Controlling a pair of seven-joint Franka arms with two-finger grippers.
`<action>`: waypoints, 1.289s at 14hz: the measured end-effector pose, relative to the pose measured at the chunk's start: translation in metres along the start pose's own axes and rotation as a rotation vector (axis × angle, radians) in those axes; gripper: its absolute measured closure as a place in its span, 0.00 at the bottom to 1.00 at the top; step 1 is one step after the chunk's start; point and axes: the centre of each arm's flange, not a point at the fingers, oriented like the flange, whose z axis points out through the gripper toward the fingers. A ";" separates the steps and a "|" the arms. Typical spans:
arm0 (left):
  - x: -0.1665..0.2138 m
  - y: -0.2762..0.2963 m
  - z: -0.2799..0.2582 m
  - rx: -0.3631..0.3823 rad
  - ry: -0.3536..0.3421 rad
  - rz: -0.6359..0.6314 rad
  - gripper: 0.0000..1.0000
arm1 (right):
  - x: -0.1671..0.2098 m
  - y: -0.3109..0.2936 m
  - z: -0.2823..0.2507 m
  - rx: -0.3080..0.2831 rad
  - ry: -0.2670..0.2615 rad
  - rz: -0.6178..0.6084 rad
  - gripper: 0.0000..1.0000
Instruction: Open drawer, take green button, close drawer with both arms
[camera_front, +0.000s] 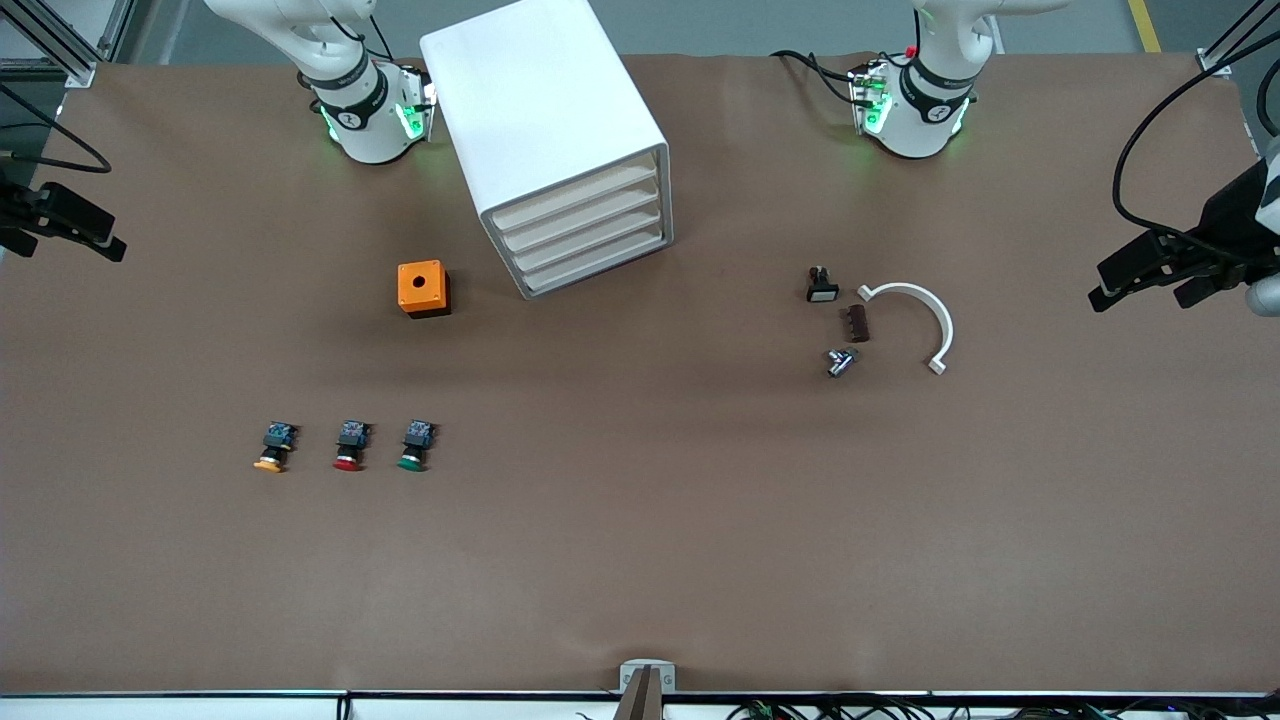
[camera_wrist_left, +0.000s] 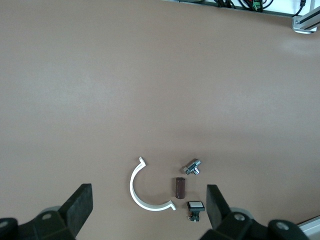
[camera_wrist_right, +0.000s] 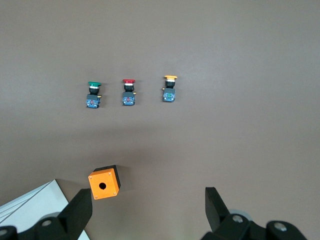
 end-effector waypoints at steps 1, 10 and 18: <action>0.000 0.000 0.000 0.000 0.000 0.000 0.00 | 0.000 -0.001 -0.001 0.001 0.003 -0.004 0.00; -0.002 0.005 0.002 0.106 -0.004 0.039 0.00 | -0.014 0.000 -0.001 0.010 0.041 -0.009 0.00; -0.006 0.010 0.005 0.116 -0.033 0.050 0.00 | -0.016 -0.001 0.001 0.012 0.027 -0.009 0.00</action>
